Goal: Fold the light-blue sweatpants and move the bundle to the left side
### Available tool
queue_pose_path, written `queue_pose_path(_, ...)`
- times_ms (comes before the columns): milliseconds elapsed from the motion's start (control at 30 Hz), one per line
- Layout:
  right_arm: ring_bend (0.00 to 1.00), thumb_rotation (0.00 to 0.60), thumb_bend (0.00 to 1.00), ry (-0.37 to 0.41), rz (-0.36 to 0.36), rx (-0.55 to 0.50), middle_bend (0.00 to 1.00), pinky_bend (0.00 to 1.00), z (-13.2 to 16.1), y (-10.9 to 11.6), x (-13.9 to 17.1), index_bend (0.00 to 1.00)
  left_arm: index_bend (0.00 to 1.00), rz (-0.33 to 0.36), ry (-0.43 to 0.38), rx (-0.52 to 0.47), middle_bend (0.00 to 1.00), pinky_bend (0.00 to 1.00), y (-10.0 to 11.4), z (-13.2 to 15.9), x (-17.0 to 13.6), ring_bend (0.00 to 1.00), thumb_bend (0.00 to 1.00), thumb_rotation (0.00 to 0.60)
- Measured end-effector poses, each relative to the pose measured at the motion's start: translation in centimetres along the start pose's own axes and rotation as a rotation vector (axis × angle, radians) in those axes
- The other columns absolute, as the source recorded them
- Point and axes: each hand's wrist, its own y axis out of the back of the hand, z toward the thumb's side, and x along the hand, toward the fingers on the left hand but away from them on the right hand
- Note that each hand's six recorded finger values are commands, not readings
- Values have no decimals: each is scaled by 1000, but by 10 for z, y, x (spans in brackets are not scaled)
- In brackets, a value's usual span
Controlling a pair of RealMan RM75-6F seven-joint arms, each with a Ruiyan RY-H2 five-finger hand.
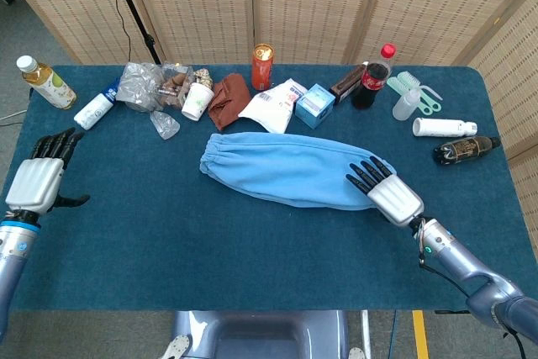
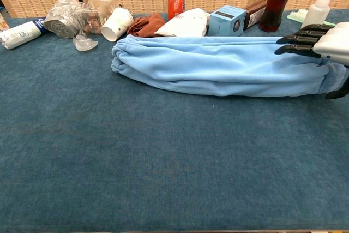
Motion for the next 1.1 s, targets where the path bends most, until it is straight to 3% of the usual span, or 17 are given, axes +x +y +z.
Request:
queue_pose_path(133, 0, 600, 0, 33, -10, 0, 0, 118, 9, -6, -7, 49, 0, 7, 31, -62, 0, 0, -4, -18, -11, 0, 62, 600)
queue_pose_path(267, 3, 600, 32, 51, -29, 5, 17, 185, 14, -9, -13, 183, 0, 17, 45, -93, 0, 0, -7, -29, -21, 0, 61, 600)
queue_pose_path(333, 41, 600, 169, 54, -41, 18, 85, 237, 14, -10, -15, 249, 0, 21, 46, -107, 0, 0, -7, -32, -23, 0, 62, 600)
queue_pose_path(400, 141, 600, 412, 55, -47, 26, 203, 320, 13, -12, -17, 363, 0, 25, 46, -119, 0, 0, -7, -34, -25, 0, 61, 600)
queue_pose_path(467, 219, 600, 574, 59, -58, 27, 286, 389, 13, -13, -19, 444, 0, 26, 47, -127, 0, 0, -7, -37, -27, 0, 61, 600)
queue_pose_path(600, 324, 600, 756, 72, -91, 23, 402, 507, 12, -13, -19, 566, 0, 23, 50, -135, 0, 0, -8, -41, -27, 0, 61, 600)
queue_pose_path(1100, 355, 600, 793, 166, -196, 93, 439, 547, 19, -7, -9, 603, 0, 18, 40, -139, 0, 0, -10, -41, -26, 0, 61, 600)
